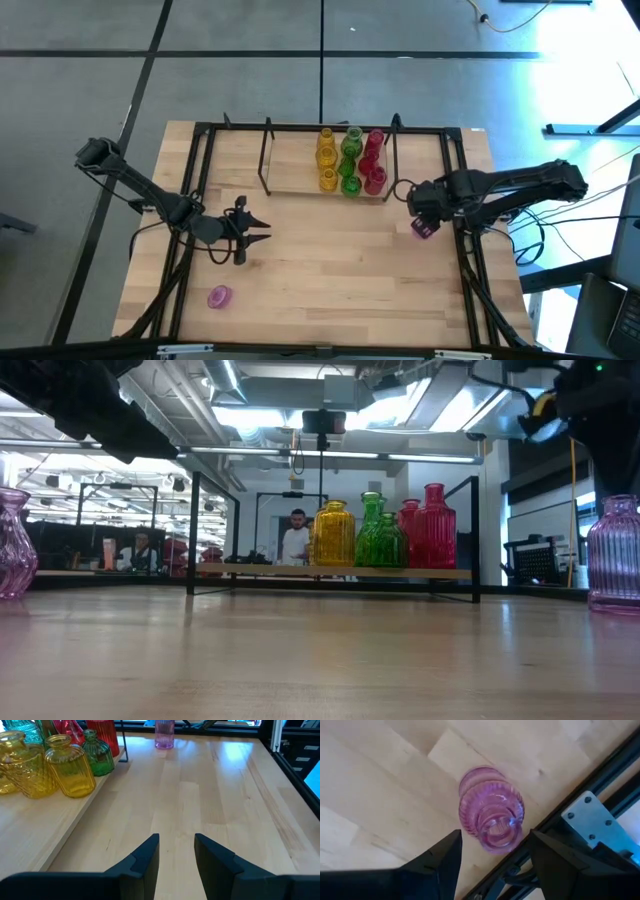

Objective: Sort vases onto shelf
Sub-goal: Put the right violet vase on the shelf

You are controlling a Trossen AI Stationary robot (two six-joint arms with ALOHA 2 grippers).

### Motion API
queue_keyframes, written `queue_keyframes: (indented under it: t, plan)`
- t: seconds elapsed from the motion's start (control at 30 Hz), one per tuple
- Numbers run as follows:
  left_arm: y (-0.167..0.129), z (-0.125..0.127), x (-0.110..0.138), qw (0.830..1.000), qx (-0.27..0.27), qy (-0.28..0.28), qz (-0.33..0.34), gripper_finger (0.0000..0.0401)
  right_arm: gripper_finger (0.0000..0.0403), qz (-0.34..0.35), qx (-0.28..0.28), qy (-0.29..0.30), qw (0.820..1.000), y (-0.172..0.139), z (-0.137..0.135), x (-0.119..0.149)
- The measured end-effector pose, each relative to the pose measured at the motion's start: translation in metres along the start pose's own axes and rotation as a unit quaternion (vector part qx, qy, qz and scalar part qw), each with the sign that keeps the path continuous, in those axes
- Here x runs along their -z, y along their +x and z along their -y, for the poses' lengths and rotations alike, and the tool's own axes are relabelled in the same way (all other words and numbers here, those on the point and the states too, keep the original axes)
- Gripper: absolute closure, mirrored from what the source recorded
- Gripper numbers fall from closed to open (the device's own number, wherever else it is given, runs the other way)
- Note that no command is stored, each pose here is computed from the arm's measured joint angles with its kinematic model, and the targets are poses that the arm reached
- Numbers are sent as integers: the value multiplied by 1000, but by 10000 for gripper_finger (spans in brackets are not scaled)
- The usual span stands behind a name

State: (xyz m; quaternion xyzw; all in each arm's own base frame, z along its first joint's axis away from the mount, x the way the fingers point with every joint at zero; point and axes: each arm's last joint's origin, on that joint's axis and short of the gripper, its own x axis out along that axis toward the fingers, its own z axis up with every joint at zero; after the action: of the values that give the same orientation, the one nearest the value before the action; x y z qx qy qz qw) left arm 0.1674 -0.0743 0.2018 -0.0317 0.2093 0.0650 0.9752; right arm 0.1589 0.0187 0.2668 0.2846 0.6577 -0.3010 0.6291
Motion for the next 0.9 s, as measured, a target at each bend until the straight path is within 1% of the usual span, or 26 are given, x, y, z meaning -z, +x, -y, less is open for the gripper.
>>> queue_keyframes:
  t: [0.13,0.23,0.37,0.47,0.67,0.77,0.9]
  plan:
    - [0,0,0,1000,0,0,0,284,192,-2,10,-5,1000,13,1,0]
    - [0,0,0,1000,0,0,0,284,192,-15,6,-7,1000,19,1,1]
    - [0,0,0,1000,-2,9,1,284,195,-18,19,-10,1000,25,3,2]
    - [0,0,0,1000,-3,10,1,284,213,-12,17,-19,1000,26,2,1]
    - [0,0,0,1000,-3,11,1,284,270,-1,5,-32,999,26,0,0]
    - [0,0,0,1000,-3,11,1,284,283,2,5,-45,999,26,0,-1]
    - [0,0,0,1000,-3,11,1,284,292,7,3,-70,998,26,-1,-1]
